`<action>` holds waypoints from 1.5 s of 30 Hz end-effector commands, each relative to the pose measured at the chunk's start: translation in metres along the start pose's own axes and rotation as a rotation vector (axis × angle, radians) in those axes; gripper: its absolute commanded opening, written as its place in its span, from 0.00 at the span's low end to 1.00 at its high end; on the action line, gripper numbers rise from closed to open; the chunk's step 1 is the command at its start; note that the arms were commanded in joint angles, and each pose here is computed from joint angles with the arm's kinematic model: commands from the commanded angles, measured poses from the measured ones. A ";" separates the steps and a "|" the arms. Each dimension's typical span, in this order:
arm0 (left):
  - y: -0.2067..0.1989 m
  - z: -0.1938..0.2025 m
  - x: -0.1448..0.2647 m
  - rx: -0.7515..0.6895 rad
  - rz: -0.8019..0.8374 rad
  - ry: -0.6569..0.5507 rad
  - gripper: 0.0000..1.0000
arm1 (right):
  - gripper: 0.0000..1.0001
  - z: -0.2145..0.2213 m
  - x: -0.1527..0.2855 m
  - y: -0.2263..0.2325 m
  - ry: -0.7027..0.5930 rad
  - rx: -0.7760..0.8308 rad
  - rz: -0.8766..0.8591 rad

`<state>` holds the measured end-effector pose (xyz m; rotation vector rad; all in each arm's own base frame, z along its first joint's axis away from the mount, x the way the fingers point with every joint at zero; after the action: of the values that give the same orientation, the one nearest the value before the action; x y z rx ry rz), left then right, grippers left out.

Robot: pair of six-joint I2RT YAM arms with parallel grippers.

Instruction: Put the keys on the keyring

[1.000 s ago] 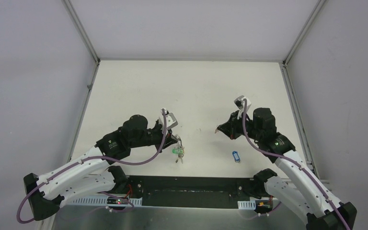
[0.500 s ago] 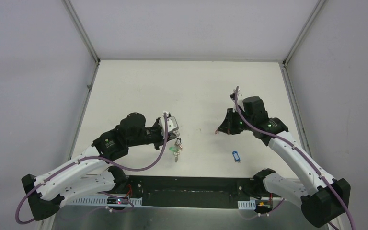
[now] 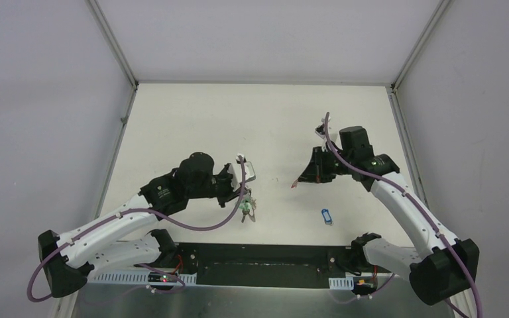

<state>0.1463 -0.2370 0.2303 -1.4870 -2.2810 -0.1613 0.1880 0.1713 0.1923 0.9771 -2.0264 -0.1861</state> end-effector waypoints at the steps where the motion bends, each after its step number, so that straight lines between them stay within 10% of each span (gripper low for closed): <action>1: -0.013 -0.024 -0.005 -0.015 0.079 -0.054 0.00 | 0.00 -0.023 0.008 0.036 -0.037 0.119 -0.252; 18: -0.033 -0.011 -0.022 -0.016 0.251 -0.097 0.00 | 0.00 -0.020 0.004 0.125 -0.062 0.376 -0.690; 45: -0.045 -0.010 -0.018 -0.020 0.292 -0.113 0.00 | 0.00 0.006 -0.029 0.140 0.075 0.527 -0.531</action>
<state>0.1202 -0.2668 0.2178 -1.7630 -2.1024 -0.0620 0.1043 0.2808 0.2158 1.7986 -1.6269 0.0439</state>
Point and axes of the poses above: each gripper's point midway between its finger pads, its own x axis back along the fingers, its own y axis along the line the jaws close on, z = x × y, the point moved 3 cm from there along x, back along the fingers, and after that the axes turned 12 degrees about x, right-handed, at the moved point
